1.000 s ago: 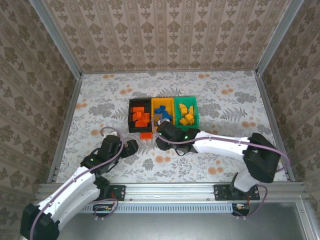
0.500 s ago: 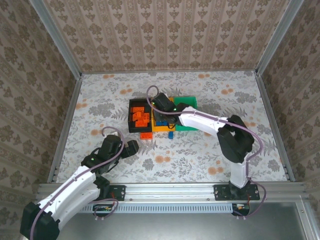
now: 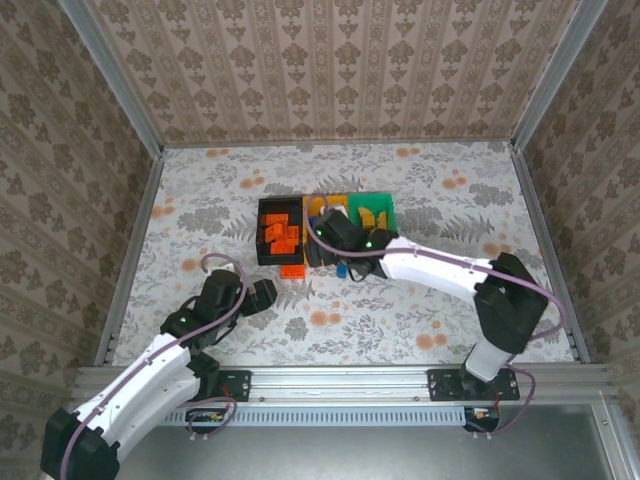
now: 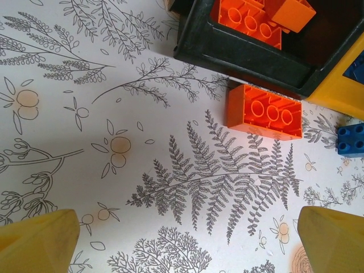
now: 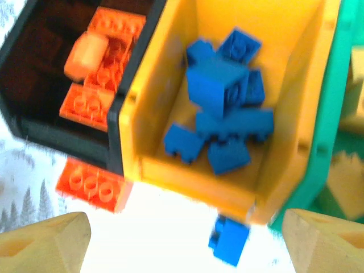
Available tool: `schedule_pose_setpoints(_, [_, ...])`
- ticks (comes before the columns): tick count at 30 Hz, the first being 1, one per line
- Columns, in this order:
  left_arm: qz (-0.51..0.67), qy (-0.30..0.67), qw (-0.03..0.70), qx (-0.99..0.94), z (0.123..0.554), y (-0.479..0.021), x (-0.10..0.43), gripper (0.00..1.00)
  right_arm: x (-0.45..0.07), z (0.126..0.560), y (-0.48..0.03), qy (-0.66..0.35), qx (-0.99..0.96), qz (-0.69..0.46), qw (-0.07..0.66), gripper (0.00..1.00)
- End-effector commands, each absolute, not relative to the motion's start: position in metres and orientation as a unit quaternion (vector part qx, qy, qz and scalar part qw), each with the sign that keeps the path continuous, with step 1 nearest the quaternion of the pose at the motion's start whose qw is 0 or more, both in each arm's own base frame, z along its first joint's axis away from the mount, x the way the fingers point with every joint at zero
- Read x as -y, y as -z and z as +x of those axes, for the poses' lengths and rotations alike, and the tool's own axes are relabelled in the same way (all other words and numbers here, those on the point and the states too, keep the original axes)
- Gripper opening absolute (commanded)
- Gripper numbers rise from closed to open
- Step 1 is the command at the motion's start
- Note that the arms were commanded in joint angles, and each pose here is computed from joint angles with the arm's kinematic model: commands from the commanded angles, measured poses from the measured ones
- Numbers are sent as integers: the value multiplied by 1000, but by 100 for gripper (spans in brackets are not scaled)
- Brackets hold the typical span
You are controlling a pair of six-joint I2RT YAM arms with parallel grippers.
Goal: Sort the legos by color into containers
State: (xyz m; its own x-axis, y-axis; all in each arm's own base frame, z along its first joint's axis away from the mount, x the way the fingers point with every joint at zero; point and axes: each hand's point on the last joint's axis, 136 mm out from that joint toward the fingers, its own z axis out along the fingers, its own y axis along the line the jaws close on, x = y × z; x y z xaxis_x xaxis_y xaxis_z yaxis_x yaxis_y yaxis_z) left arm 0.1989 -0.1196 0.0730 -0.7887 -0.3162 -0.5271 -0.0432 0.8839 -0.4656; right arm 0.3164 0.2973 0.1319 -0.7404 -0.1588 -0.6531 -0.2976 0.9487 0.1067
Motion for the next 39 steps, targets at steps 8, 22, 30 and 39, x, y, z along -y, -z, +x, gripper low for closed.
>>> schedule_pose_setpoints(8, [-111, 224, 301, -920, 197, -69, 119, 100, -275, 287, -74, -79, -943, -93, 309, 87])
schedule_pose_setpoints(22, [-111, 223, 296, -922, 195, -67, 118, 100, -274, 327, -38, -62, -951, -67, 296, 62])
schedule_pose_setpoints(30, [-112, 223, 295, -922, 195, -65, 118, 100, -273, 310, -31, -83, -953, -75, 280, 32])
schedule_pose_setpoints(39, [-112, 223, 298, -921, 198, -63, 119, 100, -280, 252, -69, -159, -939, -117, 282, 27])
